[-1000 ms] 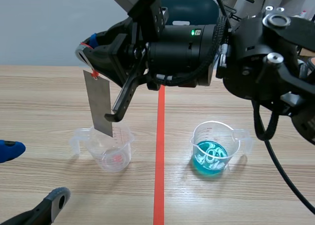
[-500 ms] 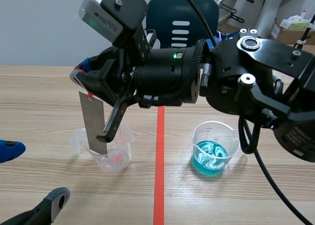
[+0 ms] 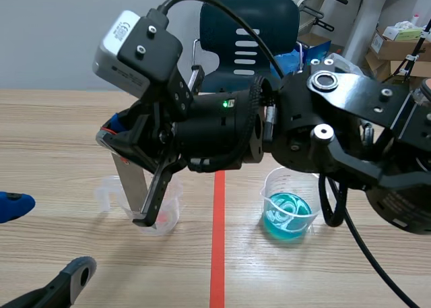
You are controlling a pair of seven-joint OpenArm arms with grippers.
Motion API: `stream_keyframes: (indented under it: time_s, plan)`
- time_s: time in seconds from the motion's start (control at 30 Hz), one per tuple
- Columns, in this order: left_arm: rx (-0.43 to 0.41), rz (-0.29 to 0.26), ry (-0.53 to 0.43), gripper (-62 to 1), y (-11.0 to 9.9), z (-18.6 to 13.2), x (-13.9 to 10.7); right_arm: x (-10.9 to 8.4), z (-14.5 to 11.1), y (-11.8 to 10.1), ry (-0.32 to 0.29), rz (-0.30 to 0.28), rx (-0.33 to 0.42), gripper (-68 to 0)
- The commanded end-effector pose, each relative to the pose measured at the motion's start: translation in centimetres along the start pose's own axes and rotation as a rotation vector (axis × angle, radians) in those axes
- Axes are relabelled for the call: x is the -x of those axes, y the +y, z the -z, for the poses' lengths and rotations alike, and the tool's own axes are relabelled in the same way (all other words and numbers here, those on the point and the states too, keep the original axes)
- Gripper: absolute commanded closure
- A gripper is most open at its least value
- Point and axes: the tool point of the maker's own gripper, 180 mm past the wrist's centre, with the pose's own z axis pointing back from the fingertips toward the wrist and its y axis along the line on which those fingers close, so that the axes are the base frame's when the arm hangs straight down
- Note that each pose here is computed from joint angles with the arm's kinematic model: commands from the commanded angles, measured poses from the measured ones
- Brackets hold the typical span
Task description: Do the redox reaction experiment
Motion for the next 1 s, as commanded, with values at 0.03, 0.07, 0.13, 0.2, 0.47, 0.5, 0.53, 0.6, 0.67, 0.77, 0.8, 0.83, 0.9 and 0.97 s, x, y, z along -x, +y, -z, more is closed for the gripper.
stream_keyframes:
  time_s: [0.03,0.07,0.13,0.2,0.47,0.5,0.53,0.6,0.67,0.77,0.8,0.83,0.9,0.97]
  plan:
    - [0.003,-0.007,-0.030,-62.3,-0.27,-0.02,-0.87,-0.92,0.07,-0.53,-0.030,-0.006,0.011,-3.7]
    - [0.003,-0.007,-0.030,-62.3,-0.27,-0.02,-0.87,-0.88,0.08,-0.53,-0.028,-0.008,0.011,-6.0]
    - [0.003,-0.007,-0.030,-62.3,-0.27,-0.02,-0.87,-0.87,0.08,-0.53,-0.028,-0.008,0.011,-12.9]
    - [0.003,-0.007,-0.030,-62.3,-0.27,-0.02,-0.87,-0.87,0.08,-0.53,-0.028,-0.008,0.011,-23.2]
    - [0.003,-0.007,-0.030,-62.3,-0.27,-0.02,-0.87,-0.87,0.07,-0.66,-0.028,-0.007,0.019,-45.0]
    - [0.003,-0.007,-0.030,-62.3,-0.27,-0.02,-0.87,-0.87,0.07,-0.68,-0.028,-0.007,0.020,-45.9]
    - [0.003,-0.007,-0.030,-62.3,-0.27,-0.02,-0.87,-0.87,0.07,-0.72,-0.028,-0.007,0.022,-46.7]
    - [0.003,-0.007,-0.030,-62.3,-0.27,-0.02,-0.87,-0.87,0.07,-0.73,-0.028,-0.007,0.022,-48.0]
    - [0.003,-0.007,-0.030,-62.3,-0.27,-0.02,-0.88,-0.87,0.07,-0.73,-0.028,-0.007,0.022,-48.8]
    - [0.003,-0.007,-0.030,-62.3,-0.27,-0.02,-0.88,-0.87,0.07,-0.80,-0.028,-0.006,0.026,-48.8]
    - [0.003,-0.007,-0.030,-62.3,-0.27,-0.02,-0.88,-0.87,0.07,-0.93,-0.028,-0.005,0.034,-48.8]
    - [0.003,-0.007,-0.030,-62.3,-0.27,-0.02,-0.88,-0.85,0.06,-1.07,-0.028,-0.004,0.042,-48.8]
    - [0.003,-0.007,-0.030,-62.3,-0.27,-0.02,-0.88,-0.66,0.06,-1.33,-0.024,0.000,0.054,-48.8]
    - [0.003,-0.007,-0.030,-62.3,-0.27,-0.02,-0.88,-0.39,0.05,-1.48,-0.018,0.004,0.060,-48.8]
